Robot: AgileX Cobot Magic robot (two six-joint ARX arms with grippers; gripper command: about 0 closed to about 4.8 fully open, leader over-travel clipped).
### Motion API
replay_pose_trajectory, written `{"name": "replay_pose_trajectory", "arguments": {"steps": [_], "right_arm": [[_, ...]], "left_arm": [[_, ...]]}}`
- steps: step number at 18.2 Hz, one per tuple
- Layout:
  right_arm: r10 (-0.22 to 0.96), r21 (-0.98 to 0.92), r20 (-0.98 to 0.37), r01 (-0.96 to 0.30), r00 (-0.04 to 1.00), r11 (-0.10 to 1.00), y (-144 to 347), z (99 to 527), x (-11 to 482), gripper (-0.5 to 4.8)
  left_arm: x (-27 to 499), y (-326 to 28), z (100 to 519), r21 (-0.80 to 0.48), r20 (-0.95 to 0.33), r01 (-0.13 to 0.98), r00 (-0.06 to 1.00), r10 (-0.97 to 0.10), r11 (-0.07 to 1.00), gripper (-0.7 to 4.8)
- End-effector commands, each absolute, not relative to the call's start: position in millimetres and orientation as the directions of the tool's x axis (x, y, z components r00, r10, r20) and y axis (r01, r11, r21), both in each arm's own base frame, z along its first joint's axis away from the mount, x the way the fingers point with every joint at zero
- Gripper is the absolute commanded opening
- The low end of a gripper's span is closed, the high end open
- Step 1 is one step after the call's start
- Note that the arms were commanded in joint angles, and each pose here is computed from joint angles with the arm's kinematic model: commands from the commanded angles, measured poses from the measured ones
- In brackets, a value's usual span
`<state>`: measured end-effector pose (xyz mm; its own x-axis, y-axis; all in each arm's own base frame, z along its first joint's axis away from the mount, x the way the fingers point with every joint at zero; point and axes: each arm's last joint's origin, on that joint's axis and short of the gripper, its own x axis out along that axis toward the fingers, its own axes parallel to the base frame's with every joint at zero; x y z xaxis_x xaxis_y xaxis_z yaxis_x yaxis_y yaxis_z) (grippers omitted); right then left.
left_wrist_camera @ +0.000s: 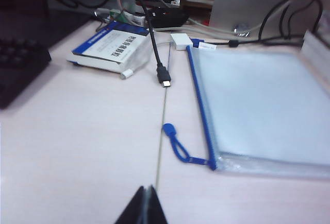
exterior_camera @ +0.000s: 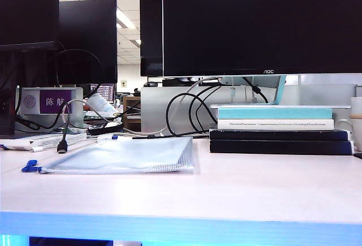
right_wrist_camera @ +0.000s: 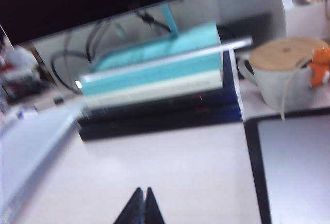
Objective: Pick up the transparent plastic file bag with a blue zipper and open its zipper.
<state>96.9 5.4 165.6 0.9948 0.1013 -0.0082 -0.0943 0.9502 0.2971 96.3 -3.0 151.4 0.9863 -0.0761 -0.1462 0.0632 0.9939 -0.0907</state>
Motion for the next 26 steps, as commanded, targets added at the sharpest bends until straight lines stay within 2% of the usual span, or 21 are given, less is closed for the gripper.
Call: {"name": "replay_pose_trajectory", "arguments": {"steps": [1, 5, 7, 8, 10, 12, 14, 16, 18, 20, 22, 24, 26], "right_arm": [[0.103, 0.311, 0.014, -0.102, 0.995, 0.945, 6, 167, 97, -0.06], [0.099, 0.308, -0.066, -0.074, 0.993, 0.948, 5, 160, 97, -0.06], [0.126, 0.322, -0.066, -0.098, 0.990, 0.942, 6, 160, 97, -0.06], [0.146, 0.325, -0.051, -0.122, 0.988, 0.938, 7, 163, 96, -0.06], [0.172, 0.351, 0.042, -0.176, 0.984, 0.920, 7, 183, 93, -0.06], [0.158, 0.358, 0.099, -0.183, 0.982, 0.916, 7, 203, 88, -0.06], [0.133, 0.388, 0.142, -0.179, 0.981, 0.904, 6, 225, 83, -0.06], [0.134, 0.387, 0.137, -0.178, 0.981, 0.905, 6, 246, 84, -0.06], [0.145, 0.376, 0.073, -0.162, 0.987, 0.912, 7, 261, 92, -0.06], [0.225, 0.345, -0.020, -0.204, 0.974, 0.916, 10, 277, 112, -0.06], [0.327, 0.332, -0.102, -0.277, 0.940, 0.902, 14, 295, 142, -0.06], [0.451, 0.366, -0.151, -0.374, 0.879, 0.852, 19, 306, 167, -0.06], [0.601, 0.422, -0.176, -0.492, 0.779, 0.762, 24, 312, 188, -0.06]], "left_arm": [[97, -3, 154, -0.120, -0.114, 0.072, 0.990, -0.086, 0.990, -0.05], [97, -3, 155, -0.120, -0.111, 0.069, 0.990, -0.083, 0.990, -0.05], [96, -4, 159, -0.157, -0.097, 0.088, 0.990, -0.104, 0.984, -0.05], [96, -5, 164, -0.228, -0.068, 0.113, 0.989, -0.131, 0.967, -0.05], [93, -9, 185, -0.367, 0.075, 0.234, 0.972, -0.222, 0.900, -0.04], [89, -10, 203, -0.351, 0.189, 0.287, 0.954, -0.233, 0.891, -0.04], [85, -9, 216, -0.354, 0.223, 0.258, 0.957, -0.187, 0.899, -0.04], [81, -8, 227, -0.354, 0.196, 0.210, 0.970, -0.147, 0.911, -0.04], [81, -6, 234, -0.310, 0.147, 0.153, 0.983, -0.112, 0.938, -0.04], [82, -5, 246, -0.234, 0.088, 0.095, 0.993, -0.077, 0.968, -0.05], [83, -6, 268, -0.154, 0.036, 0.088, 0.996, -0.084, 0.984, -0.05], [87, -7, 293, -0.072, -0.020, 0.124, 0.992, -0.126, 0.990, -0.05], [95, -11, 316, 0.032, -0.087, 0.235, 0.969, -0.231, 0.972, -0.05]]}}
